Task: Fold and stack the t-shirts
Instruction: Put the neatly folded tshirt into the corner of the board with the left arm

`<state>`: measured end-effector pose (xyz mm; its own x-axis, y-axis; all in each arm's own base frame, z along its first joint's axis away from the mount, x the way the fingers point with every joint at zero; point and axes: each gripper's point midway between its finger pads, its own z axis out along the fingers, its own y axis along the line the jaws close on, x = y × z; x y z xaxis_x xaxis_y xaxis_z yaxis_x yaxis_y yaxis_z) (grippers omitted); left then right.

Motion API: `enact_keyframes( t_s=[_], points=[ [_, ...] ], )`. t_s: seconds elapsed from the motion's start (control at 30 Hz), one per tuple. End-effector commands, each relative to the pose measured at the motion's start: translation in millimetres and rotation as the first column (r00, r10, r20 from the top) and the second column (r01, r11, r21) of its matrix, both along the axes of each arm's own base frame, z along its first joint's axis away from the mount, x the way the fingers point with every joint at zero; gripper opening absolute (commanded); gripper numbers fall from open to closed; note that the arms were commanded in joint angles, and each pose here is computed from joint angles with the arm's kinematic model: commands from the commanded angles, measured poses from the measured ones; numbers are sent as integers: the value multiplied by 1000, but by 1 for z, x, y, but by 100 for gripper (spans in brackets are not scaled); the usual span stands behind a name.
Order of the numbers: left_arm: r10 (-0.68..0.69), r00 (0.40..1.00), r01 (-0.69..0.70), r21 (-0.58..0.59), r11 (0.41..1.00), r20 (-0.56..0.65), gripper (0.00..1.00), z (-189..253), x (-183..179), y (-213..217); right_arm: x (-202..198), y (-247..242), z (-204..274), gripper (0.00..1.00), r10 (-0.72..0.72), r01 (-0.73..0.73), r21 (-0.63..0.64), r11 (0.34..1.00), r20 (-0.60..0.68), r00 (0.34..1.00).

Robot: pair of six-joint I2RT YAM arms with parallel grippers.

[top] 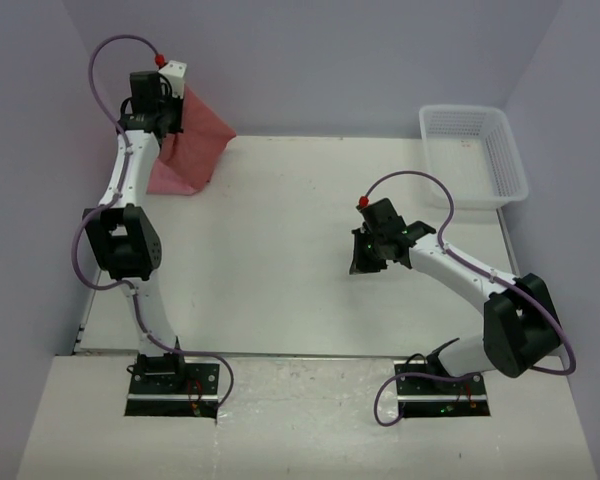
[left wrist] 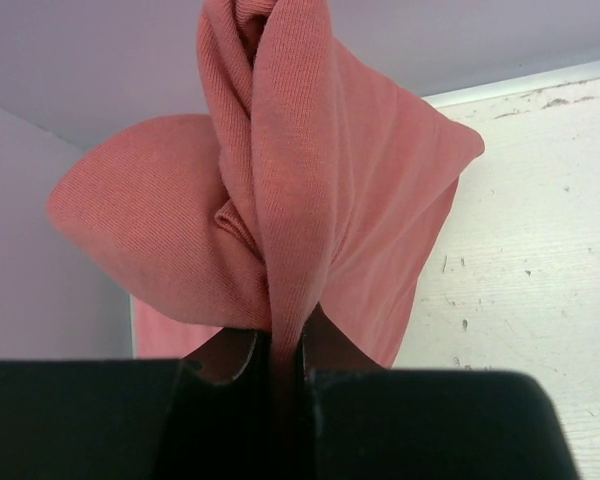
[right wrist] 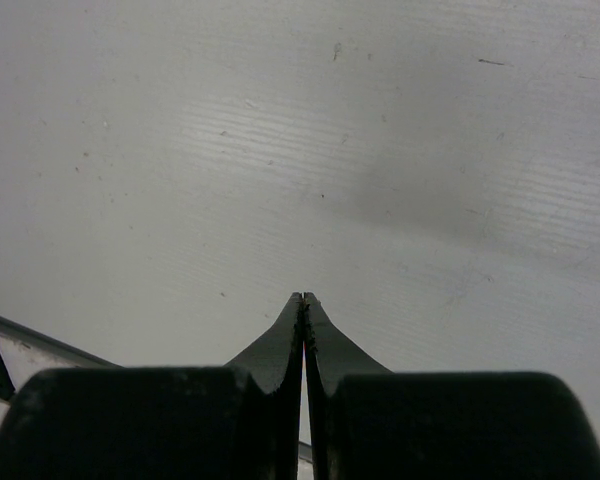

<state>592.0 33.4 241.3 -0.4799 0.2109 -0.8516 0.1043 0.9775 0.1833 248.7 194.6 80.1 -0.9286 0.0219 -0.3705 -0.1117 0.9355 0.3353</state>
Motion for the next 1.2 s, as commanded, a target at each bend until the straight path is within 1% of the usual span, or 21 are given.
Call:
enact_keyframes(
  t_s=[0.0,0.3,0.53,0.63,0.73,0.77,0.8,0.83,0.87,0.9,0.93,0.97,1.0,1.03,1.07,1.1,1.13,1.17],
  points=[
    [4,977,-3,-6,1000,213,0,98,-7,2,3,5,0,0,21,-22,14,1000,17,1000],
    [17,981,-18,3,1000,195,0,91,-9,5,2,4,1,0,21,-22,17,1000,21,1000],
    [49,991,-53,25,998,126,0,54,0,16,0,2,1,0,21,-21,15,1000,20,1000],
    [79,994,-80,16,997,81,0,26,5,31,-1,1,-1,0,21,-21,10,1000,16,1000],
    [129,990,-128,-8,992,55,0,-3,11,58,-3,1,1,0,22,-22,15,1000,15,1000],
    [147,989,-146,-19,989,28,0,-24,14,74,-3,1,1,0,22,-22,17,1000,14,1000],
    [153,988,-153,-28,988,21,0,-27,18,80,-4,0,3,0,21,-22,17,1000,16,1000],
    [158,987,-158,-43,986,-3,0,-39,21,84,-4,0,4,0,21,-21,17,1000,17,1000],
    [177,983,-178,-41,983,-38,0,-60,23,95,-4,0,7,0,20,-20,19,1000,23,1000],
    [212,977,-213,-31,977,-36,0,-70,26,105,-5,-1,10,0,21,-22,19,1000,25,999],
    [238,970,-240,-35,970,-51,5,-78,26,116,-5,-1,11,0,20,-21,21,1000,31,999],
    [252,964,-256,-41,966,-83,12,-97,28,123,-5,0,12,0,24,-25,27,999,36,999],
    [298,951,-300,-13,954,-86,8,-103,27,135,-6,0,11,0,25,-26,28,999,33,999],
    [312,946,-314,-13,949,-90,14,-111,27,144,-7,1,10,0,26,-27,29,999,27,999],
    [333,940,-335,-13,942,-73,28,-105,29,151,-9,0,7,0,31,-31,24,999,13,999],
    [357,932,-358,-9,934,-60,52,-103,29,157,-9,0,6,0,27,-27,27,999,15,1000],
    [345,938,-345,-19,938,-23,100,-90,33,155,-12,-3,1,0,24,-24,21,999,13,1000],
    [327,945,-328,-26,944,-14,100,-88,32,149,-10,1,3,0,34,-35,40,999,24,999]
  ],
)
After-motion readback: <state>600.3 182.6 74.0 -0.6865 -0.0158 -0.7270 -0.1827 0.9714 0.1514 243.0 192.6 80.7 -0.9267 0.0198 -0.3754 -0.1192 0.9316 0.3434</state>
